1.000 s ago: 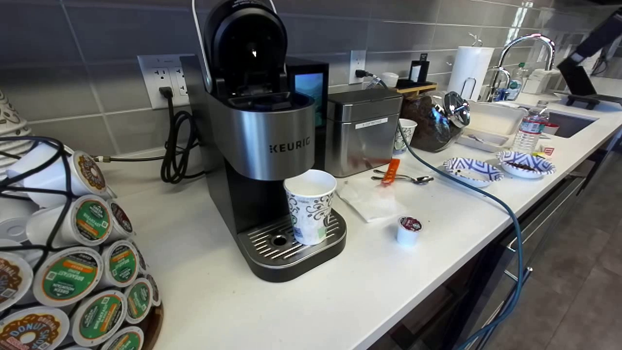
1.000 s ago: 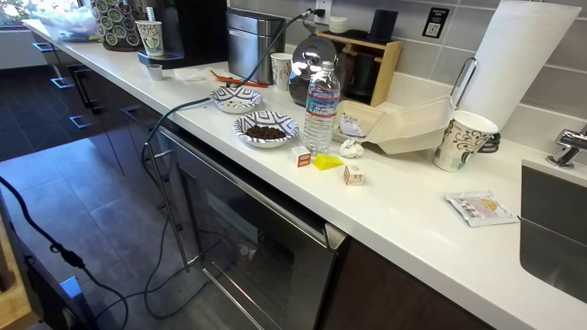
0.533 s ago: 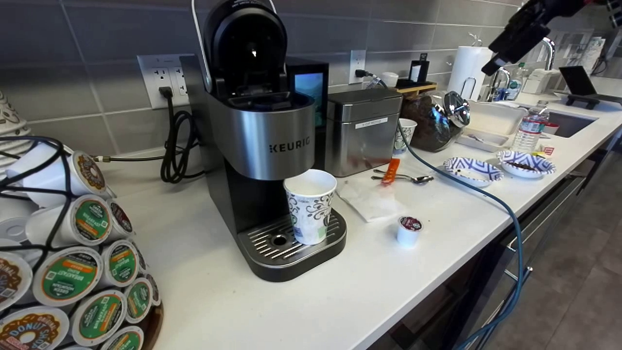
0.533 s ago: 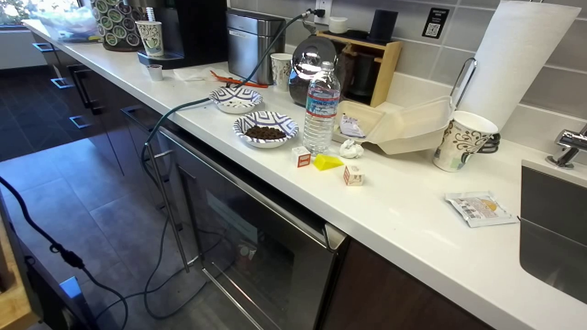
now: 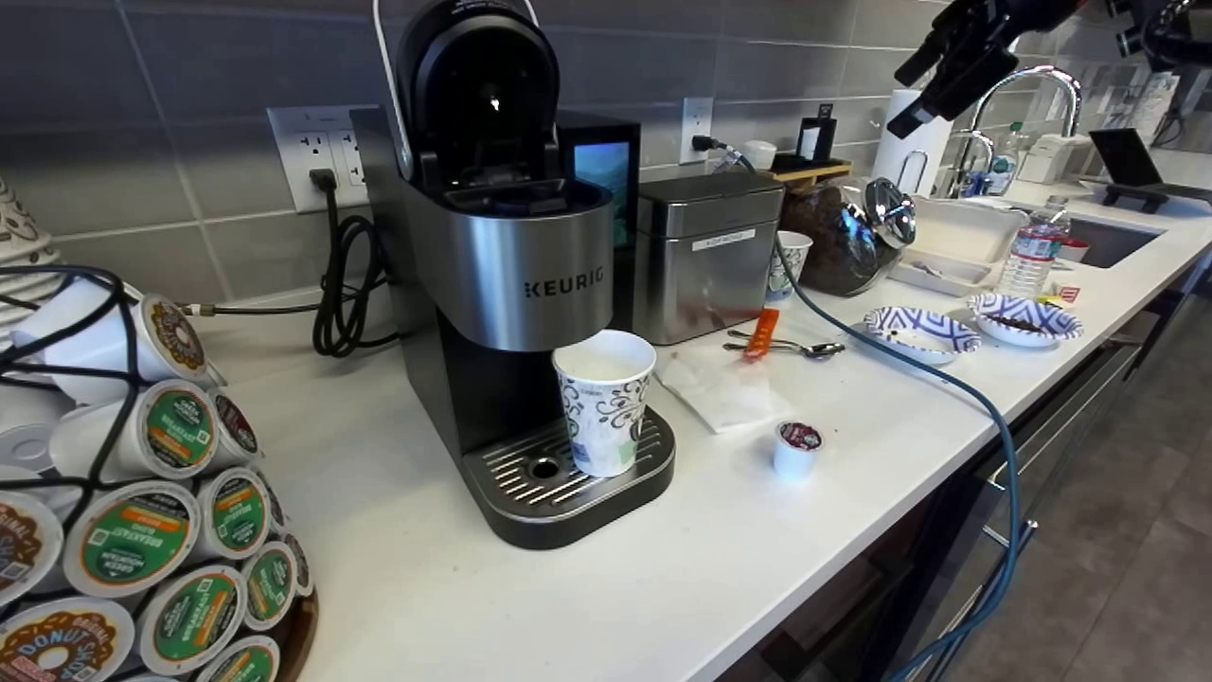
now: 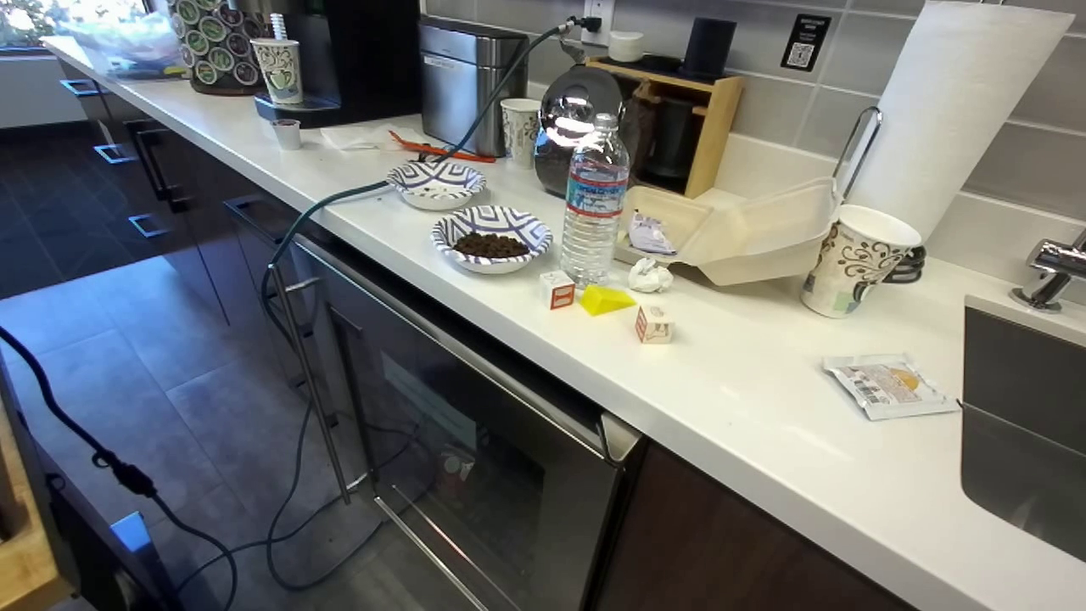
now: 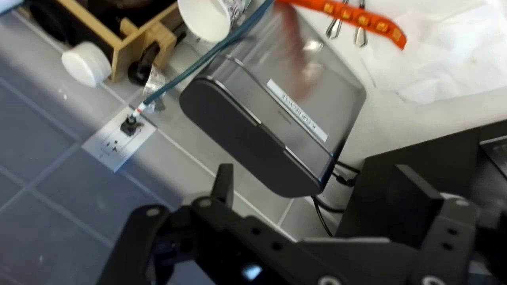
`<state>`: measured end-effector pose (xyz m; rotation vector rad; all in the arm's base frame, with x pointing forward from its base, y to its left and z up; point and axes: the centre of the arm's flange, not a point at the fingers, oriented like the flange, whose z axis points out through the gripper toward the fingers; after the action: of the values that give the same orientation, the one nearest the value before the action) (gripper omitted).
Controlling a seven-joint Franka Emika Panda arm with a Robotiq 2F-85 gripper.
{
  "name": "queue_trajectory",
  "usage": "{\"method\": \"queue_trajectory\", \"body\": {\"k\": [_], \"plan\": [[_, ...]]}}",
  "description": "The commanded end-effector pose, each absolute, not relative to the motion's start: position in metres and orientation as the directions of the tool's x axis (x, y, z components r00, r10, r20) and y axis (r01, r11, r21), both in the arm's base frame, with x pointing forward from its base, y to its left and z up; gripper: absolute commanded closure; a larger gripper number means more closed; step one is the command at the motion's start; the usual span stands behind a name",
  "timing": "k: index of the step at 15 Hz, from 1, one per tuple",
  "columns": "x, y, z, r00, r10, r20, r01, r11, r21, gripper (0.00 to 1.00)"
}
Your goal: Open the silver bin
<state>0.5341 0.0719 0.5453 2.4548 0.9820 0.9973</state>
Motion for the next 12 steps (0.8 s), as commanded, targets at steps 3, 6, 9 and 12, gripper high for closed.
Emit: {"method": "queue_trajectory", "body": {"k": [3,6,9,12], "plan": [[0.556,0.105,0.485,0.220,0.839,0.498,0.478,-0.537,0.695,0.00],[0.567,0.096,0.453,0.099,0.911,0.401,0.501,-0.394,0.771,0.00],[0.580,0.075,0.435,0.050,0.963,0.266,0.500,-0.255,0.828,0.00],[0.582,0.049,0.464,0.083,0.954,0.289,0.524,-0.288,0.801,0.00]]}}
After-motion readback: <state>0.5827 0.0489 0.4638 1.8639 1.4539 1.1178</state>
